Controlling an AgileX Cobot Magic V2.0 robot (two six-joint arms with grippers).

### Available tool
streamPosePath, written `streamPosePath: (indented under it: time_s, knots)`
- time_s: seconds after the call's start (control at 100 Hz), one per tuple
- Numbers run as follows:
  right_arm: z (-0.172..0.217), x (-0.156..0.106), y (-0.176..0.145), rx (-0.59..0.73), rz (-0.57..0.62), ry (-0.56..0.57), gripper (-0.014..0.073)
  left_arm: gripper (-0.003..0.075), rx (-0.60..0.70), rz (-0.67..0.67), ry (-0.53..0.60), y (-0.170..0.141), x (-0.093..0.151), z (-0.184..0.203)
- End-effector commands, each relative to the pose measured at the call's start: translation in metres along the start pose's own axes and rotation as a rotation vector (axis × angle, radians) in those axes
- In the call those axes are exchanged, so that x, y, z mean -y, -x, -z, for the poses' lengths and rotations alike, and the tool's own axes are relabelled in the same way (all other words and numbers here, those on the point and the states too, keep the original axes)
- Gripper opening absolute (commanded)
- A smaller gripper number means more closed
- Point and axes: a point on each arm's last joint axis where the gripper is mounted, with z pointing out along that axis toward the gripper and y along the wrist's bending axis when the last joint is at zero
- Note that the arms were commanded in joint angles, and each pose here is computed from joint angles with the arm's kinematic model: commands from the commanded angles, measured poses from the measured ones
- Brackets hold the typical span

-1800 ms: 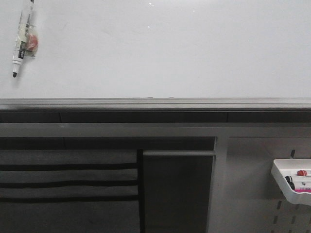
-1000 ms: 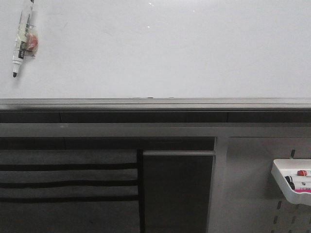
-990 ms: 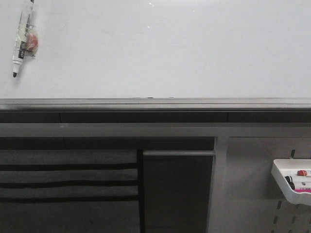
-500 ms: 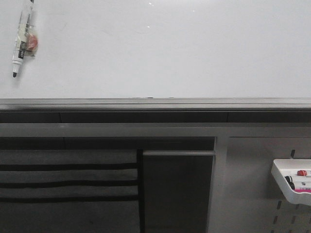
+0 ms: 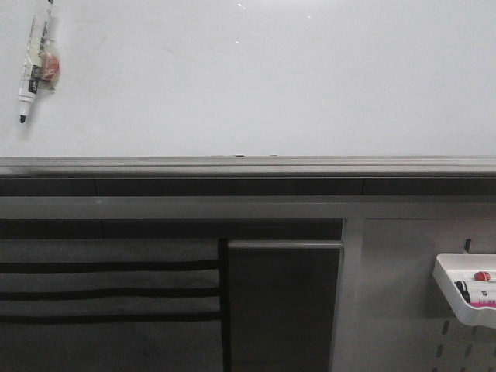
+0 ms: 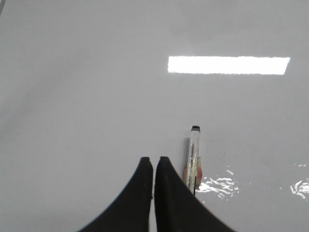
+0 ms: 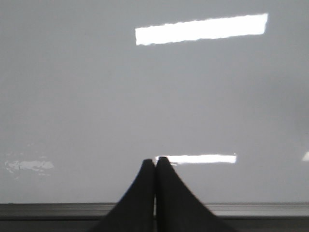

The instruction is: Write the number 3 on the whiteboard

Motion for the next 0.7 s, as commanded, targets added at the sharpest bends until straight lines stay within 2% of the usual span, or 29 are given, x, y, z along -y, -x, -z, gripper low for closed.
streamPosePath:
  time_s: [0.0,0.11,0.26,0.33,0.69]
  knots:
    - [-0.002,0.0,0.032,0.032,0.002,-0.009,-0.0074,-0.0018,0.036,0.005,-0.004,0.035,0.002,0.002]
    - [-0.01,0.001,0.05,-0.036,0.003,-0.021,-0.0074,-0.0018,-0.063,-0.039,-0.008,0.057,0.003,-0.004]
    - [-0.023,0.004,0.059,-0.269,0.001,-0.054,-0.0074,-0.0018,-0.204,-0.068,-0.015,0.067,0.004,-0.013]
    - [-0.027,0.005,0.059,-0.344,0.001,-0.063,-0.0074,-0.0018,-0.209,-0.066,-0.016,0.068,0.004,-0.014]
    - [-0.033,0.004,0.058,-0.352,0.002,-0.061,-0.0074,-0.0018,-0.204,-0.063,-0.017,0.068,0.005,-0.015]
